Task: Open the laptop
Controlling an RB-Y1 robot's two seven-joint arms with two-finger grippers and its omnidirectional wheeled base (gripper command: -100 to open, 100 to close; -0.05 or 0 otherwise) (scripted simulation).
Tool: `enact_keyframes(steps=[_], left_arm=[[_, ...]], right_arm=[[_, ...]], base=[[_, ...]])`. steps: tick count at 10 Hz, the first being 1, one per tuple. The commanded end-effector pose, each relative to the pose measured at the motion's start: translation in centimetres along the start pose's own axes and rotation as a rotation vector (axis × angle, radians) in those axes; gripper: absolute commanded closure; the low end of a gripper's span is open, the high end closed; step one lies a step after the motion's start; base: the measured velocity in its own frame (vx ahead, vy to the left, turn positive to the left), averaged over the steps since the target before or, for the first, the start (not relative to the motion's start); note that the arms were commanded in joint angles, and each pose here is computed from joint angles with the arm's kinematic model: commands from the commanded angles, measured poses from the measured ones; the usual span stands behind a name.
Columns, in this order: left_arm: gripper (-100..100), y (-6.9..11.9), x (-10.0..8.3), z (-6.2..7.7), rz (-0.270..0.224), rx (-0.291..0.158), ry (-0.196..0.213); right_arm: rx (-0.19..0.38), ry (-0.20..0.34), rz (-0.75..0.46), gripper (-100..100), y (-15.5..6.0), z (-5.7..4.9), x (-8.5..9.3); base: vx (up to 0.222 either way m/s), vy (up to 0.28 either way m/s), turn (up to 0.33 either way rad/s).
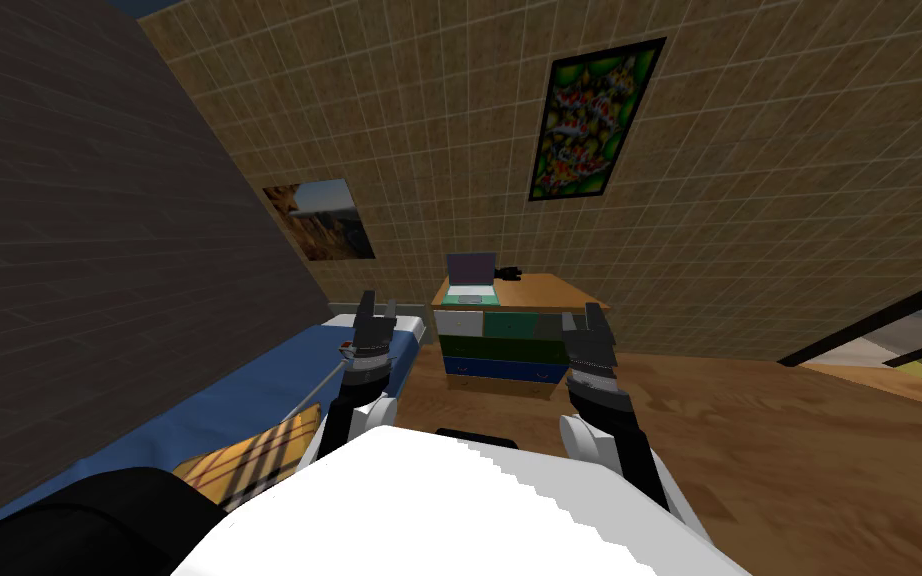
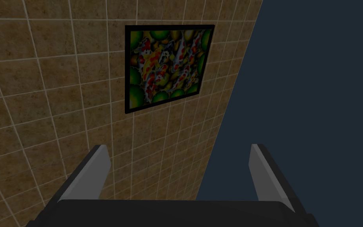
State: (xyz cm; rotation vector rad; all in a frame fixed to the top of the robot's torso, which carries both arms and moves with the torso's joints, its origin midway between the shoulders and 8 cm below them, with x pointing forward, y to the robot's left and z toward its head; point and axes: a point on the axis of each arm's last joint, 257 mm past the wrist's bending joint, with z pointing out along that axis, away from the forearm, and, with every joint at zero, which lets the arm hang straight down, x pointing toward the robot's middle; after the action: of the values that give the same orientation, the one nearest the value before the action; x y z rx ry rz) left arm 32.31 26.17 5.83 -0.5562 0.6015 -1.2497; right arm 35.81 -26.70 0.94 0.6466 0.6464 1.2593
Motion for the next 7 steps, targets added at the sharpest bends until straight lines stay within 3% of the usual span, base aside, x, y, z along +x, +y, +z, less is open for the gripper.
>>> enact_keyframes(steps=[1, 7], left_arm=[[0, 0.0, 0.0, 0.0, 0.0, 0.0, 0.0], [0, -0.01, 0.0, 0.0, 0.0, 0.0, 0.0]], right_arm=[[0.0, 0.0, 0.0, 0, 0.0, 0.0, 0.0], [0.0, 0.0, 0.0, 0, 0.02, 0.01, 0.0]], base=[[0.0, 0.0, 0.0], [0.0, 0.0, 0.0]])
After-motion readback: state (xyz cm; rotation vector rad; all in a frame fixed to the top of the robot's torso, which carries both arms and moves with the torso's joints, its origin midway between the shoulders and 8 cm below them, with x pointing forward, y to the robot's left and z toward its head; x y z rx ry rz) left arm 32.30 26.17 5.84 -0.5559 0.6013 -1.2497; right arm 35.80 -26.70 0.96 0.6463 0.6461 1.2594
